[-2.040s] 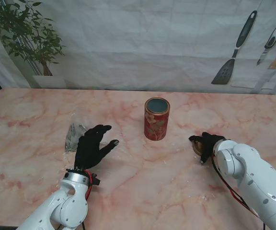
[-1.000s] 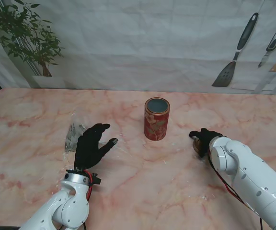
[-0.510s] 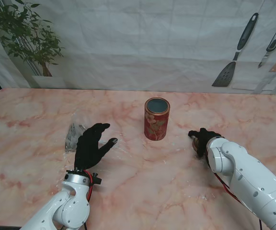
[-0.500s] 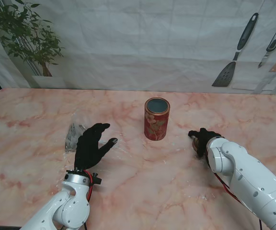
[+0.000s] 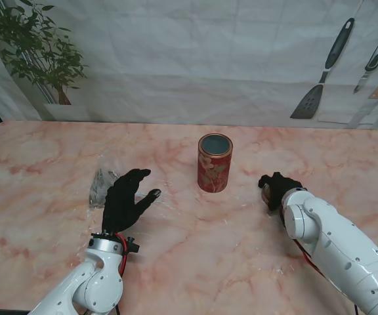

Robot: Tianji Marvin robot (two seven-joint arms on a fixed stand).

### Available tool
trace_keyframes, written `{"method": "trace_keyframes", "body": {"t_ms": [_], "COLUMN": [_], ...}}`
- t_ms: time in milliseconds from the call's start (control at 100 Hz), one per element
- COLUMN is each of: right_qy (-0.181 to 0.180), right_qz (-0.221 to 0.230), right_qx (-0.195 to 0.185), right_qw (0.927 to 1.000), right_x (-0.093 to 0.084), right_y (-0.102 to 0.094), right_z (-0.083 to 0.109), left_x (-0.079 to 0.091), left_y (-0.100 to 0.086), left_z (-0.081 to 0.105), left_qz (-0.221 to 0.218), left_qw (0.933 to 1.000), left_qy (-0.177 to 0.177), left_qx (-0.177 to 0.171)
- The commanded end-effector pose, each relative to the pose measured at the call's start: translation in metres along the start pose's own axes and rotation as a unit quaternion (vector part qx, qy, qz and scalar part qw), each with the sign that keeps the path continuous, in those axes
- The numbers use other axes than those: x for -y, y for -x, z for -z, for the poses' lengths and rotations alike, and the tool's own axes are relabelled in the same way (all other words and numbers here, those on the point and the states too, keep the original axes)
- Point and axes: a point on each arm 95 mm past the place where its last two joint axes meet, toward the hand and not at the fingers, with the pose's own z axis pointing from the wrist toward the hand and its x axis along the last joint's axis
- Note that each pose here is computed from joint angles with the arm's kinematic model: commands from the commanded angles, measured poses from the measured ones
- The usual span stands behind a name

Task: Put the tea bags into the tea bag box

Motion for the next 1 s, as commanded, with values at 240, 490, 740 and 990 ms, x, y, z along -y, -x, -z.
{"method": "trace_keyframes", "body": {"t_ms": [240,490,740,990], "right_qy": [-0.034,-0.024,-0.011,0.002], "right_qz": [-0.009,-0.011,-0.022,-0.041], "right_qx": [0.010,0.020,0.035,0.048], "right_qw": [0.9993,0.9994,0.9991,0.9980], "right_x": [0.041,0.034,0.028,0.020], "right_y": [0.004,0.007,0.011,0.013], "right_z": [0.002,0.001,0.000,0.000], "left_x": [0.000,0.001,0.001,0.002], "left_y": [-0.003,-0.003,-0.003,-0.004], "left_z": [-0.001,-0.001,-0.001,-0.002], "left_qz": [0.007,0.009,0.012,0.010], "left_qw": [1.0000,0.9999,0.9998,0.9998], "left_qy": [0.006,0.007,0.010,0.013], "left_qx": [-0.004,-0.007,-0.010,-0.012]}}
